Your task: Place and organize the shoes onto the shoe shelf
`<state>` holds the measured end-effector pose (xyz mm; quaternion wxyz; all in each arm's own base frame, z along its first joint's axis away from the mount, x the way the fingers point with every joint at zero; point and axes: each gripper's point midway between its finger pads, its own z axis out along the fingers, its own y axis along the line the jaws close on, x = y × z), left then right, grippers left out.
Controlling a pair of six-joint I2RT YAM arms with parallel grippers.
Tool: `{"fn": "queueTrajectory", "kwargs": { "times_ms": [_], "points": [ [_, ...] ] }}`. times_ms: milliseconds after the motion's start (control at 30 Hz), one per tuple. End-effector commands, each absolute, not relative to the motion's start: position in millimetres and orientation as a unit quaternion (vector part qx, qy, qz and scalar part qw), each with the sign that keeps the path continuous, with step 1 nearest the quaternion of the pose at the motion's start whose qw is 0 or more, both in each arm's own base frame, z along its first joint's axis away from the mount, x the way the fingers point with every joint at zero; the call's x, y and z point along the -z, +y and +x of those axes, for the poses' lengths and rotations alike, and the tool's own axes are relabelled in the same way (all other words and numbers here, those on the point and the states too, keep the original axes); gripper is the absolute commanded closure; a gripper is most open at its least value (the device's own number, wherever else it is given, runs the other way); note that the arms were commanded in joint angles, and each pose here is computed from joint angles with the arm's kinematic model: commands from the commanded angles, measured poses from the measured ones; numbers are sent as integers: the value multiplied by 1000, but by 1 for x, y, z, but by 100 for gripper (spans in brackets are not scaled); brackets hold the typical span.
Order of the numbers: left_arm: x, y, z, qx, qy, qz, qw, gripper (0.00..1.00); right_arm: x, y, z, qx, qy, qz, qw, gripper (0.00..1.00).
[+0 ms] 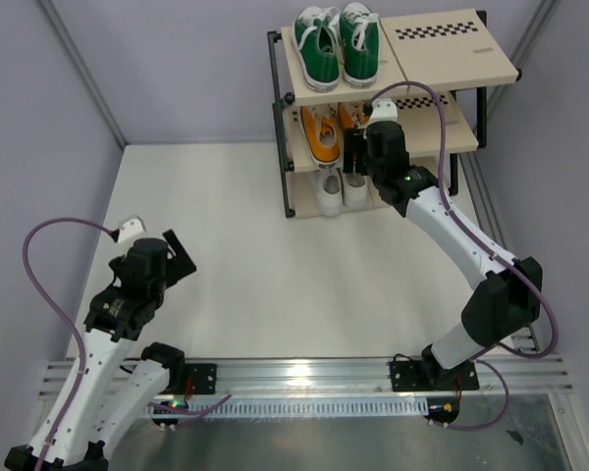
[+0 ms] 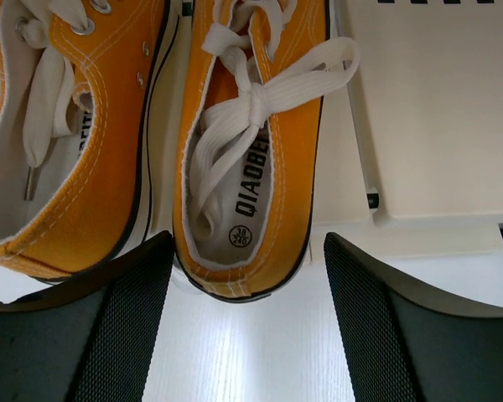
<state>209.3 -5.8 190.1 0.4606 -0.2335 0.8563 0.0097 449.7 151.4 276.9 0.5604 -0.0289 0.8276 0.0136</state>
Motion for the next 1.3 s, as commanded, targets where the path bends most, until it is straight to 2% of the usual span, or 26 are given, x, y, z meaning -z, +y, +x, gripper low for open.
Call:
{"fn": "queueTrajectory", "kwargs": {
  "times_ms": [0,200,333,500,1000,1233,1267],
  "points": [
    [-192,-6,215,-8,853,-230,469,1,-294,153,466,-27,803,-22,594,24],
    [-192,-6,215,-10,853,-231,468,1,-286,152,476,-35,806,-25,590,34],
    [-192,-6,215,-10,854,-230,467,1,-280,158,477,-49,808,-42,586,48],
    [-191,-6,216,-11,854,-230,466,1,-282,171,478,-81,801,-56,590,52],
    [-194,-7,215,-6,852,-229,471,1,-286,180,471,-124,812,-22,570,52],
    [-195,-8,215,-3,851,-229,472,1,-282,178,466,-125,818,-15,561,41],
    [-195,-8,215,-2,851,-229,473,1,-281,178,464,-126,821,-14,557,36]
  ]
}}
